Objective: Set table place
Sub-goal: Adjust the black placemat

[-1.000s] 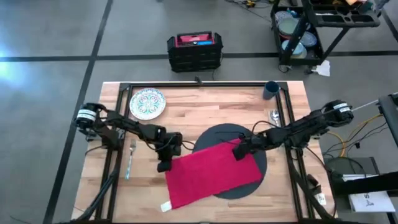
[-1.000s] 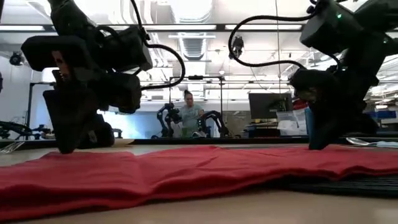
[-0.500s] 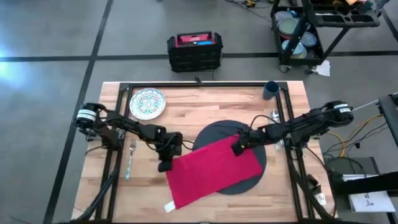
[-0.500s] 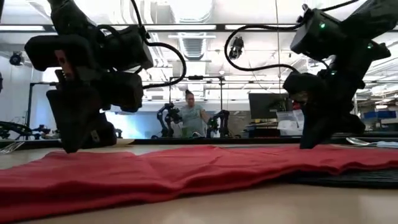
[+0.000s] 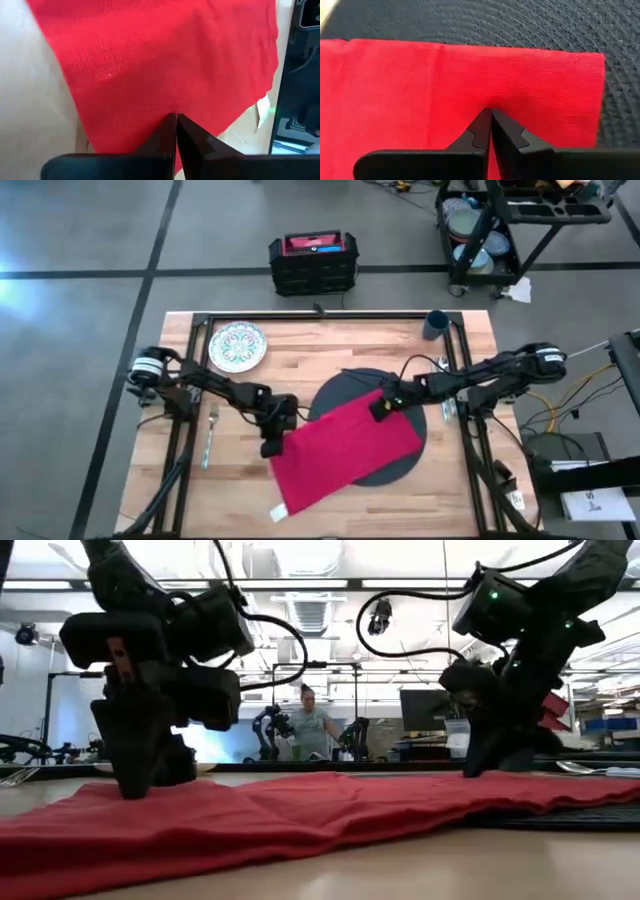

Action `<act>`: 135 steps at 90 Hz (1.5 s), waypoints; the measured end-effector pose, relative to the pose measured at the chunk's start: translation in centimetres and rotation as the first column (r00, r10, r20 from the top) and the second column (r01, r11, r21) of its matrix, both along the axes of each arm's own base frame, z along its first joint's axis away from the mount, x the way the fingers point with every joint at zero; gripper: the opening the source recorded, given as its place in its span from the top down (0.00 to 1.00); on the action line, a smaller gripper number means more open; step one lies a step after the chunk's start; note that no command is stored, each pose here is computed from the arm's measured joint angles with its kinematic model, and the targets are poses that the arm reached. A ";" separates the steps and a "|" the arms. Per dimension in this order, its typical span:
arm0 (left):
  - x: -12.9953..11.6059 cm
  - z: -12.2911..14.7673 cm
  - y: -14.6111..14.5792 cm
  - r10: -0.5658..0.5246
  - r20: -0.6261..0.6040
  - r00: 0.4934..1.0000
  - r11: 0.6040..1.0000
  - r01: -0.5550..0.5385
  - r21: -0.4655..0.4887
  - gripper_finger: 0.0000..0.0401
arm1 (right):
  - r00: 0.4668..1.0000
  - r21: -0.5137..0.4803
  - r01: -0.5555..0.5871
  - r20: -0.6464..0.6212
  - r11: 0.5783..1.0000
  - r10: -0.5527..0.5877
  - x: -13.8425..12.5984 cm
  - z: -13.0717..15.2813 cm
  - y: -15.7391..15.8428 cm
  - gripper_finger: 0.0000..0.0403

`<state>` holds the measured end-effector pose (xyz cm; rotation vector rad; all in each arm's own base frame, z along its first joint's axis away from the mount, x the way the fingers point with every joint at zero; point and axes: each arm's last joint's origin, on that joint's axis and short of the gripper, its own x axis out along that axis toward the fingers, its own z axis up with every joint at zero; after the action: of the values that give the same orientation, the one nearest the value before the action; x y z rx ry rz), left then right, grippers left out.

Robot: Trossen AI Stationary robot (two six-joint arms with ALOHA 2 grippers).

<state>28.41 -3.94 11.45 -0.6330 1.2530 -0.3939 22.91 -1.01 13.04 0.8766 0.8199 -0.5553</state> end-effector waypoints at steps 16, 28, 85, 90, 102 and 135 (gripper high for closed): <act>2.4 4.5 1.3 -0.086 0.163 0.983 0.982 0.056 0.181 1.00 | 0.995 -0.021 -0.013 0.094 1.000 0.014 1.0 1.7 0.3 1.00; 4.0 7.4 2.4 -0.123 0.213 0.969 0.961 0.063 0.271 1.00 | 0.991 -0.036 -0.038 0.128 0.999 0.043 1.7 2.9 1.0 1.00; 8.3 6.9 13.2 -0.256 0.182 0.949 0.854 0.134 0.503 1.00 | 0.999 0.066 0.029 -0.015 0.997 -0.029 -1.9 2.2 10.7 1.00; 8.5 5.9 13.9 -0.254 0.170 0.952 0.859 0.141 0.493 1.00 | 0.999 0.072 0.045 -0.016 0.996 -0.044 -2.1 2.2 10.9 1.00; 9.4 4.6 14.4 -0.269 0.153 0.951 0.865 0.169 0.473 1.00 | 0.998 0.075 0.069 -0.011 0.995 -0.069 -2.3 2.2 11.1 1.00; 11.0 6.7 15.2 -0.336 0.225 0.914 0.826 0.172 0.536 1.00 | 0.997 0.086 0.073 -0.033 0.994 -0.070 -2.4 2.1 11.1 1.00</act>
<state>39.40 11.26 18.14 0.0596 1.0737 -0.3492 20.51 10.09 15.11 0.9827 0.8478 -0.6000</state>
